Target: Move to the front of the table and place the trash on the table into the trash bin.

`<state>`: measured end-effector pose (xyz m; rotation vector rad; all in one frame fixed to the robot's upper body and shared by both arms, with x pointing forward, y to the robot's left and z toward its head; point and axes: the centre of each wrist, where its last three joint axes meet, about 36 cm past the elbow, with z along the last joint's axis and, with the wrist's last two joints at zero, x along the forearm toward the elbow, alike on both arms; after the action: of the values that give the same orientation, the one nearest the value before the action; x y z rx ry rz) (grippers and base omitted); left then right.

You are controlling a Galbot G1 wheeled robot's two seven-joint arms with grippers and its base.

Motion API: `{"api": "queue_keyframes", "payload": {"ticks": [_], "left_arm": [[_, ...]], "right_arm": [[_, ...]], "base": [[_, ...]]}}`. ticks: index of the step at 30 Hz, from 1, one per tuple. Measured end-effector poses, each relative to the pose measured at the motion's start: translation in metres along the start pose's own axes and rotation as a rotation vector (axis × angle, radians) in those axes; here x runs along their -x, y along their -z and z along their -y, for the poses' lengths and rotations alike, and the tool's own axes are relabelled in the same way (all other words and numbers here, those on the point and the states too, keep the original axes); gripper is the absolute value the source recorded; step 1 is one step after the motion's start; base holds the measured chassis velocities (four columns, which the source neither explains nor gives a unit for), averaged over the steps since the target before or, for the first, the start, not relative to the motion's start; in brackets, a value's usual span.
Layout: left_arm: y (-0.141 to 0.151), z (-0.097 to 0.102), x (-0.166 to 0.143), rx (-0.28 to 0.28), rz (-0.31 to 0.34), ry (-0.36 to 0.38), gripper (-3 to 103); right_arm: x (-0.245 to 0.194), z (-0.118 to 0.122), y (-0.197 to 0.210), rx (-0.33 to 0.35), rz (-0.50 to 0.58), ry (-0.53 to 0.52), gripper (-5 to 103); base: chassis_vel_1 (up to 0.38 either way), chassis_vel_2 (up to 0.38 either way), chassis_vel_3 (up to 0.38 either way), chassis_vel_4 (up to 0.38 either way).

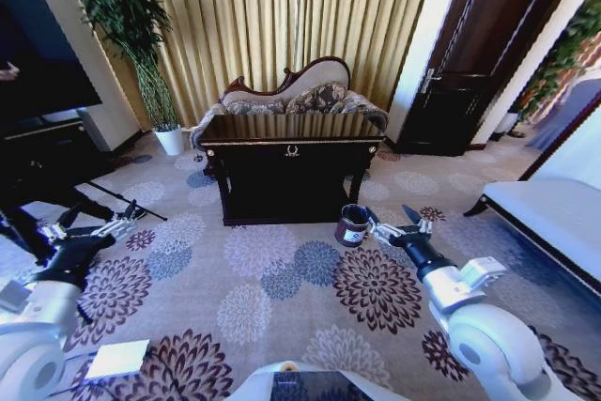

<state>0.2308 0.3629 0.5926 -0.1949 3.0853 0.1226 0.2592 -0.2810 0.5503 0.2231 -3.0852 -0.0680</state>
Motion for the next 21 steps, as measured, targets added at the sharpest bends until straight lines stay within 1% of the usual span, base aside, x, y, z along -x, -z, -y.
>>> {"api": "queue_keyframes", "payload": {"ticks": [4,7,9,14,16,17,19,20,21], "left_arm": [[0.0016,0.0005,0.0019,-0.006,0.008,-0.007,100],[0.0022,-0.0013,0.0008,-0.01,0.004,-0.001,100],[0.0017,-0.002,-0.0004,-0.011,-0.002,0.003,100],[-0.0017,-0.0046,-0.0061,-0.02,-0.018,-0.003,100],[-0.0025,-0.005,-0.0073,-0.02,-0.019,-0.004,100],[-0.0025,-0.005,-0.0073,-0.02,-0.019,-0.004,100],[-0.0022,-0.0057,-0.0077,-0.017,-0.018,-0.004,100],[-0.0022,-0.0057,-0.0077,-0.017,-0.018,-0.004,100],[-0.0017,-0.0062,-0.0077,-0.014,-0.015,-0.003,100]], "right_arm": [[-0.0004,0.0015,0.0008,-0.012,0.022,-0.025,100],[-0.001,0.003,0.0012,-0.072,0.089,-0.069,100],[-0.0013,0.0029,0.0008,-0.076,0.096,-0.078,100],[-0.0029,0.0017,-0.0017,-0.039,0.076,-0.083,100],[-0.0044,0.0025,-0.0026,-0.007,0.044,-0.058,100],[-0.0044,0.0025,-0.0026,-0.007,0.044,-0.058,100],[-0.0067,0.0069,-0.0017,0.024,0.022,-0.011,100],[-0.0067,0.0069,-0.0017,0.024,0.022,-0.011,100],[-0.0078,0.0097,-0.0006,0.03,0.02,0.013,100]], "base": [[0.0,0.0,0.0,0.0],[0.0,0.0,0.0,0.0],[0.0,0.0,0.0,0.0],[0.0,0.0,0.0,0.0],[0.0,0.0,0.0,0.0],[0.0,0.0,0.0,0.0],[0.0,0.0,0.0,0.0],[0.0,0.0,0.0,0.0],[0.0,0.0,0.0,0.0]]}}
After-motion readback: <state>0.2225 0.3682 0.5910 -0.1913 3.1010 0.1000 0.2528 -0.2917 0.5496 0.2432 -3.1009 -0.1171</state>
